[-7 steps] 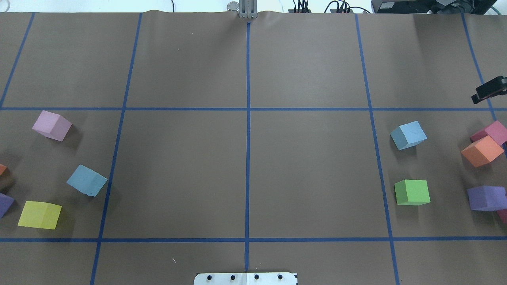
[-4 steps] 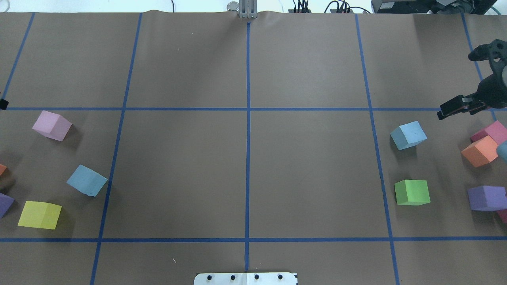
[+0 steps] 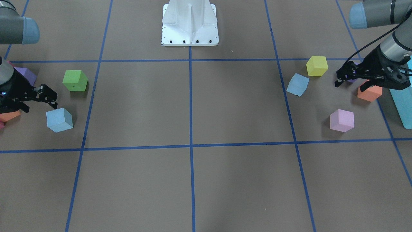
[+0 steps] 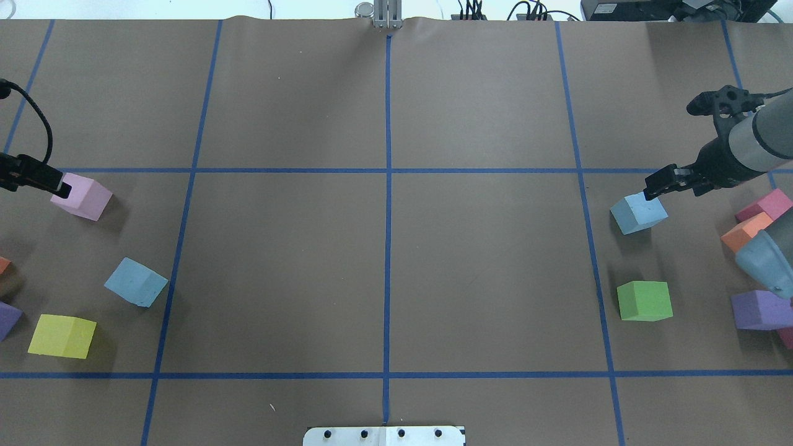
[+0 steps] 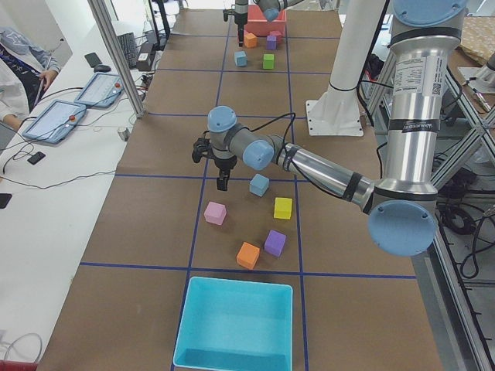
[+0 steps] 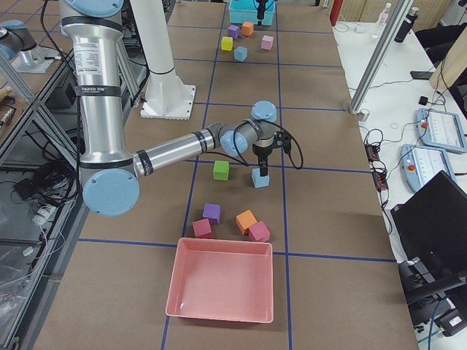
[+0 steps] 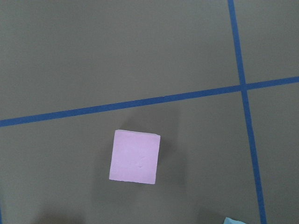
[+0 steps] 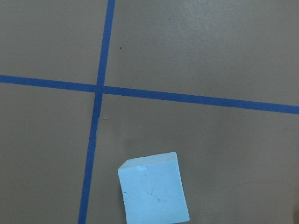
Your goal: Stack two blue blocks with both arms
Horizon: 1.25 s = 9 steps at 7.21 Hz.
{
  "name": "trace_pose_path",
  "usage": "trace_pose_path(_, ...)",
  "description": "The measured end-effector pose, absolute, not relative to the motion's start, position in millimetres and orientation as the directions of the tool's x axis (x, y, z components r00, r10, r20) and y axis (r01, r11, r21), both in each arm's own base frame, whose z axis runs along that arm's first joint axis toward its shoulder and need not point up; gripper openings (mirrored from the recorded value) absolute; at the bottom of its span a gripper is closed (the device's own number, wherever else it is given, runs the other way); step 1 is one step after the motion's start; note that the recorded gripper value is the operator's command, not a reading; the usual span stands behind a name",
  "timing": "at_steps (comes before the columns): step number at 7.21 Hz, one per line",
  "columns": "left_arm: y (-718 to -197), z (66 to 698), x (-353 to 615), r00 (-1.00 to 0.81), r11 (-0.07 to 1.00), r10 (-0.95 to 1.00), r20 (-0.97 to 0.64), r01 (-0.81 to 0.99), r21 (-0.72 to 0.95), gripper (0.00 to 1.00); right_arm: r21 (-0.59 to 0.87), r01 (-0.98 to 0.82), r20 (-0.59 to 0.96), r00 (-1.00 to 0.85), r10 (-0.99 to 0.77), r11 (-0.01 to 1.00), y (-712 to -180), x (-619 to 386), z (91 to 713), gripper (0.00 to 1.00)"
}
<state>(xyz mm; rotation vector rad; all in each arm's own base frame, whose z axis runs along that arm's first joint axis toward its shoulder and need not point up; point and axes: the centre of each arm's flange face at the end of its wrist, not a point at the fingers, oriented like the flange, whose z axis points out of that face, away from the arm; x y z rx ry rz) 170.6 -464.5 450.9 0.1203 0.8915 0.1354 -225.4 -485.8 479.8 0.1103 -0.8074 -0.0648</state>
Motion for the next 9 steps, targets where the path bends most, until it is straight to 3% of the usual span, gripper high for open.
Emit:
trace_pose_path(4, -418.0, 446.7, 223.9, 0.610, 0.983, 0.169, -0.774, -0.050, 0.175, 1.00, 0.179, 0.019, 0.718, 0.681, -0.143, 0.984, -500.2, -251.9, 504.5, 0.99)
trace_pose_path(9, -408.8, 437.3, 232.7, 0.606, 0.982, 0.174, -0.776, -0.049, 0.182, 1.00, 0.203, 0.030, 0.700, 0.694, -0.167, 0.979, -498.6, -281.0, 498.2, 0.99)
